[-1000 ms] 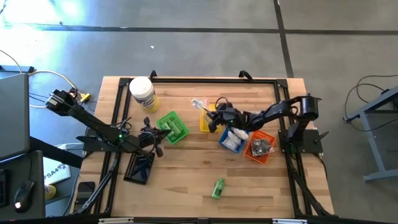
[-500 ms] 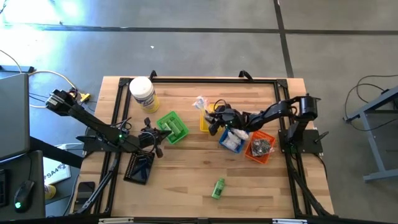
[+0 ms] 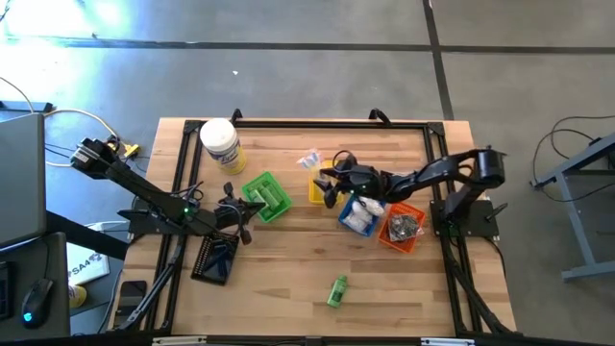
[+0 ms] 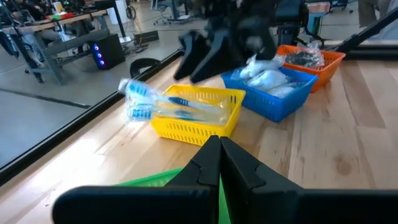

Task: Pick & Place Travel size toiletries
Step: Put the shampoo into the green bin

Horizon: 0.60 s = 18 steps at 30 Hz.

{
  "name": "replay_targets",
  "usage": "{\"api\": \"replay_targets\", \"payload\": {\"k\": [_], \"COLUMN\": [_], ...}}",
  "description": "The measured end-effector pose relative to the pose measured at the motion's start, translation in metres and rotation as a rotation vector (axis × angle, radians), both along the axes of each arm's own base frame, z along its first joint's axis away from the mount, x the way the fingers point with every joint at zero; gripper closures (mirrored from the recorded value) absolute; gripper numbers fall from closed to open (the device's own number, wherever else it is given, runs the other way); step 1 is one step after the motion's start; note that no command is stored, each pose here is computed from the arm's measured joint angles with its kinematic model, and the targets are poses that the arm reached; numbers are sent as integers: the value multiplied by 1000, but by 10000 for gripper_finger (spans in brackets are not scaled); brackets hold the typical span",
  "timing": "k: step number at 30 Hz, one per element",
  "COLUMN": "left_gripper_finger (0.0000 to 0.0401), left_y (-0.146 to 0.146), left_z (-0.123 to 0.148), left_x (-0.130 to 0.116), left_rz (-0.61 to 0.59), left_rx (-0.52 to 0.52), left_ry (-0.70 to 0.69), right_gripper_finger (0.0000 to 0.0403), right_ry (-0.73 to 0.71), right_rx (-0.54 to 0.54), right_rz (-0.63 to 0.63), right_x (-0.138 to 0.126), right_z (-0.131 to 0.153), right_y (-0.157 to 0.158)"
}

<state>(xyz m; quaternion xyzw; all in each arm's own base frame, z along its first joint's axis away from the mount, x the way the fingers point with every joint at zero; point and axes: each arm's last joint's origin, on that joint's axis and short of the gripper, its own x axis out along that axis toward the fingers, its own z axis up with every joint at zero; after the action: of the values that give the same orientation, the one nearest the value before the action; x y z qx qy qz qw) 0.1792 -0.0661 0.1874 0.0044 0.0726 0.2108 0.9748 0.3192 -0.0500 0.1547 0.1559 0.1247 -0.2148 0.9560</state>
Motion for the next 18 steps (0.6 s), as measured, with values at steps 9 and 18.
{"api": "replay_targets", "payload": {"k": [9, 18], "left_gripper_finger": [398, 398], "left_y": [1, 26], "left_z": [2, 11], "left_x": [-1, 1], "left_rz": [-1, -253], "left_rx": [130, 62], "left_ry": [51, -27], "right_gripper_finger": [187, 303], "right_ry": [-80, -297], "right_rx": [-142, -260], "right_rz": [81, 371], "right_x": [-13, -66], "right_z": [50, 109], "right_y": [18, 33]}}
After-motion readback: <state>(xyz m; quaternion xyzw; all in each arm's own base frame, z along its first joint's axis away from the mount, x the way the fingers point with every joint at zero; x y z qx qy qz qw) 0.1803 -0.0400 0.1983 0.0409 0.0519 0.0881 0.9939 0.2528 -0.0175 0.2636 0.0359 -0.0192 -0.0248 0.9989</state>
